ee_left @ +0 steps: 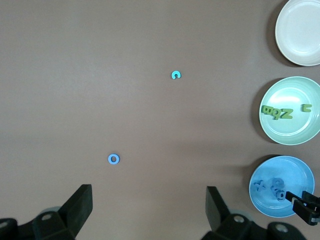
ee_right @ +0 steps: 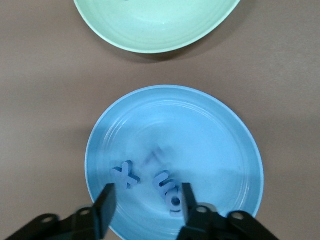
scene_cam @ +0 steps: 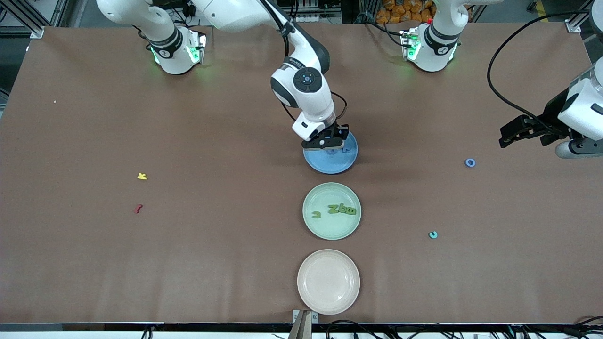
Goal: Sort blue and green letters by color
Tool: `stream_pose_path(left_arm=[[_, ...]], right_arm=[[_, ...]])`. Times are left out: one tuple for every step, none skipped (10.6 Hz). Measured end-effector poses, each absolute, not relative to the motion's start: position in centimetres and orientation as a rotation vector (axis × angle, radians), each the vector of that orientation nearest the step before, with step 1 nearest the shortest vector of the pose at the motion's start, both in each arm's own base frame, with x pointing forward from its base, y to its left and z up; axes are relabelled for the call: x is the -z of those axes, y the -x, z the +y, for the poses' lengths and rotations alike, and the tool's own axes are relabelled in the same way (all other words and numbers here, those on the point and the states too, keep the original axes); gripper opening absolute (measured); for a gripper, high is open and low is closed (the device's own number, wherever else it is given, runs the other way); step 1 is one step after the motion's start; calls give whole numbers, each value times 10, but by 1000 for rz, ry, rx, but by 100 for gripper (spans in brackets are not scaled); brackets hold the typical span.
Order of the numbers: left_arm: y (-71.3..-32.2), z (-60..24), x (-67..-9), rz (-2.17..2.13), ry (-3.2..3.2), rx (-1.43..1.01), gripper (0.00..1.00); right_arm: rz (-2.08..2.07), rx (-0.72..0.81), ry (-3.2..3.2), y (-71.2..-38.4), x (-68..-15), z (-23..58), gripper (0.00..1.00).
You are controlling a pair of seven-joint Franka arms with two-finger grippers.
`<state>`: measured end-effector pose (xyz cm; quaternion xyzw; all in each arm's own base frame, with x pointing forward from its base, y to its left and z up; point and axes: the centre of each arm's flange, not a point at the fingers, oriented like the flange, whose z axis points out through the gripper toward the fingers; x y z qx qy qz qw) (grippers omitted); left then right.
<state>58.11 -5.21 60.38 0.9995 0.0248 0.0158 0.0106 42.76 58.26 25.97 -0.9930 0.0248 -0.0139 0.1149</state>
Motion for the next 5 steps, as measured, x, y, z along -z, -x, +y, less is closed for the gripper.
stream_pose_path(left_arm=[[-581,-52,-604,77,-3119,-49,100],[-581,-52,-604,77,-3119,-49,100],[-581,-52,-604,77,-3119,-49,100],[-581,-52,-604,77,-3119,-49,100],[-581,-52,-604,78,-3119,-50,100]], right_arm=[[81,36,2917,-429,-259,581,71],[87,29,2926,-431,-258,578,84],[91,12,2944,-433,-258,575,98],[99,-4,2965,-439,-260,568,100],[100,-9,2987,-454,-264,555,100]])
